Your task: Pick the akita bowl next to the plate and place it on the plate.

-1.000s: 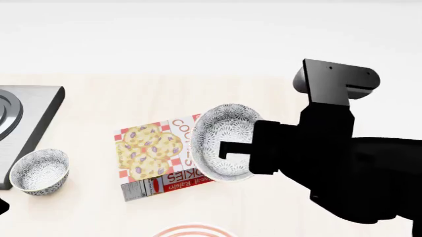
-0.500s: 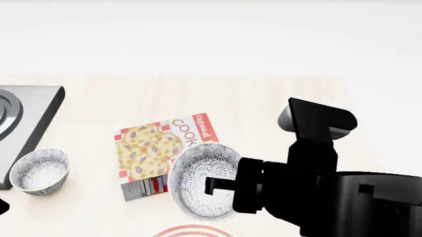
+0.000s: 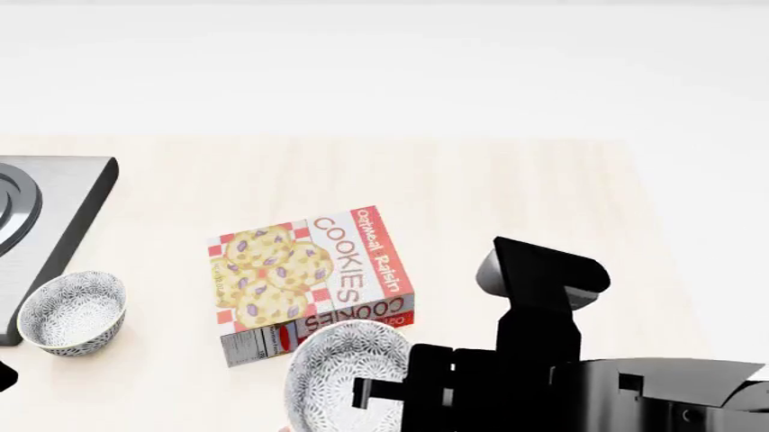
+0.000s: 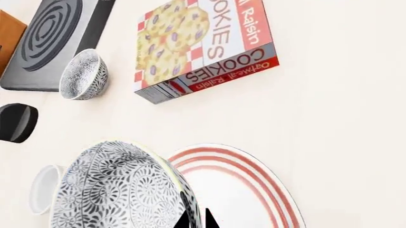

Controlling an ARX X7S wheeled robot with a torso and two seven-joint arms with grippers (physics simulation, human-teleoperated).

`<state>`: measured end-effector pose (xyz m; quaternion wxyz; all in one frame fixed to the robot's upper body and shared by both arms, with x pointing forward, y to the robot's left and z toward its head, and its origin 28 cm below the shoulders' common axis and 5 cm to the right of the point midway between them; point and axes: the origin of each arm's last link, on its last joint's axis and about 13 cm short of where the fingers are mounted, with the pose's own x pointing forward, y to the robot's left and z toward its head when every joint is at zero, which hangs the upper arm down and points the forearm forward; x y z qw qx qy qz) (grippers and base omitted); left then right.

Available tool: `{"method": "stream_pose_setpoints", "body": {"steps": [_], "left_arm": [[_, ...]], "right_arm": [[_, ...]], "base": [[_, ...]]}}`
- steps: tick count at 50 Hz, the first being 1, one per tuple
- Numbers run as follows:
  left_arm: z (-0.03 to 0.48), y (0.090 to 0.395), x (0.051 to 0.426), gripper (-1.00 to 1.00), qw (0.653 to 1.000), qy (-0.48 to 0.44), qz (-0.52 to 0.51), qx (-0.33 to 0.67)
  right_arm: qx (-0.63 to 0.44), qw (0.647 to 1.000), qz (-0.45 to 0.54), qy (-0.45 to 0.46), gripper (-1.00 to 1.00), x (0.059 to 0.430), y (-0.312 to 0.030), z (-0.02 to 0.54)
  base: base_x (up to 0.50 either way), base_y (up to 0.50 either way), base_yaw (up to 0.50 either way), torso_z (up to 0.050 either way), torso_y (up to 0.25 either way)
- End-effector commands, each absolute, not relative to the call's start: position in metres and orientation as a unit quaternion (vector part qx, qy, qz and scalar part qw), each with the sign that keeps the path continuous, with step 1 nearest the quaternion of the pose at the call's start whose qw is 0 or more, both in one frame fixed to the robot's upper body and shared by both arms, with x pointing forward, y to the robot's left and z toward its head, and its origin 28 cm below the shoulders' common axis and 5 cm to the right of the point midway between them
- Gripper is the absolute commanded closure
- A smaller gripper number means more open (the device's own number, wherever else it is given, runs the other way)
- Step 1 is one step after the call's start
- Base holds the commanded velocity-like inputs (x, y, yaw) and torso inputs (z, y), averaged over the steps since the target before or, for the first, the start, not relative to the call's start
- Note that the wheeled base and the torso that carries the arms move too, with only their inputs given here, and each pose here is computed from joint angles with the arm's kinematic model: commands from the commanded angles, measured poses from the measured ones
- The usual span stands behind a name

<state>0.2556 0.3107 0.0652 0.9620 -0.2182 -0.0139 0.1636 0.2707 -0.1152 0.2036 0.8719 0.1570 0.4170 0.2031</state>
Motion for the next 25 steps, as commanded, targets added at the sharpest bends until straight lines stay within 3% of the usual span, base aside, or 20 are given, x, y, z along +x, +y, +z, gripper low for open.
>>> {"method": "stream_pose_setpoints", "body": {"steps": [1, 25], "left_arm": [[0.066, 0.311, 0.256, -1.0, 0.962, -0.014, 0.164, -0.218], [0.065, 0.311, 0.255, -1.0, 0.962, -0.012, 0.164, -0.217]], "right_arm": [[0.168, 0.861, 0.217, 0.429, 1.0, 0.269, -0.114, 0.193], [0.167, 0.845, 0.229, 0.454, 1.0, 0.267, -0.109, 0.171]], "base": [[0.0, 0.0, 0.0, 0.0, 0.0], [0.0, 0.0, 0.0, 0.0, 0.0]]}}
